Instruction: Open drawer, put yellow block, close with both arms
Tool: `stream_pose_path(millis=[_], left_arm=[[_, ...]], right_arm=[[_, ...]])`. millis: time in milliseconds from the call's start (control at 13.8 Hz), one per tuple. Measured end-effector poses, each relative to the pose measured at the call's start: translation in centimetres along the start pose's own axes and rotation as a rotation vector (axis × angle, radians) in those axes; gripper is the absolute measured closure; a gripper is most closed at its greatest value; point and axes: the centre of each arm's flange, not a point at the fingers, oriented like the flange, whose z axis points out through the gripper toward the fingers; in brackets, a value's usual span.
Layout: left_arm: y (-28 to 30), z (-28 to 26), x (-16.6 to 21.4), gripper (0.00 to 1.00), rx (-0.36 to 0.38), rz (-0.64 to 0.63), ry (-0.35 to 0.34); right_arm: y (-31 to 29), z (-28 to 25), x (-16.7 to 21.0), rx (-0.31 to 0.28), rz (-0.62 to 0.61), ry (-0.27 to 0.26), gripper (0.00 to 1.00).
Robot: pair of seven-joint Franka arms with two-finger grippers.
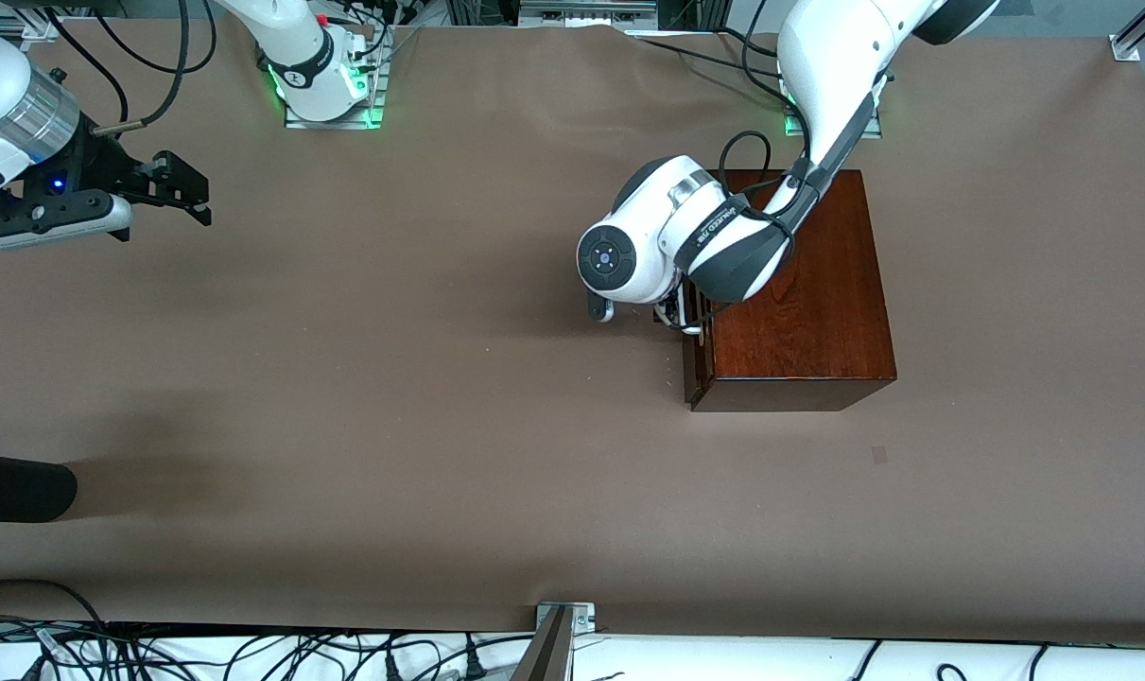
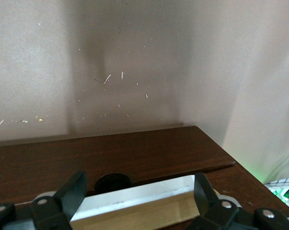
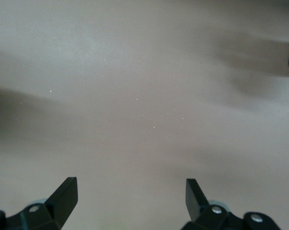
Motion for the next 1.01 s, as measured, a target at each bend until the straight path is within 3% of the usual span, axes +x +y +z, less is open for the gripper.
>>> stream_pose_path(millis=[289,506,795,1011], left_arm=[[1.8,-8.9,-3.9,0.00,0.131,-0.048,0.092],[1.4,-15.1,-12.0,0.00,0.208,-0.157,0.167],[-0.6,-18.4,-23.3,0.00,0.248,-0.317,0.227],[-1.6,-19.0,-29.7,0.00,0.223,-0.427,0.296]], right_arm=[[0.0,0.0,0.0,0.000,0.001,0.001,0.00],[0.0,0.0,0.0,0.000,0.001,0.001,0.00],[0.0,-0.1,0.0,-0.001,0.002,0.003,0.00],[0.0,-0.1,0.0,-0.001,0.002,0.004,0.00]])
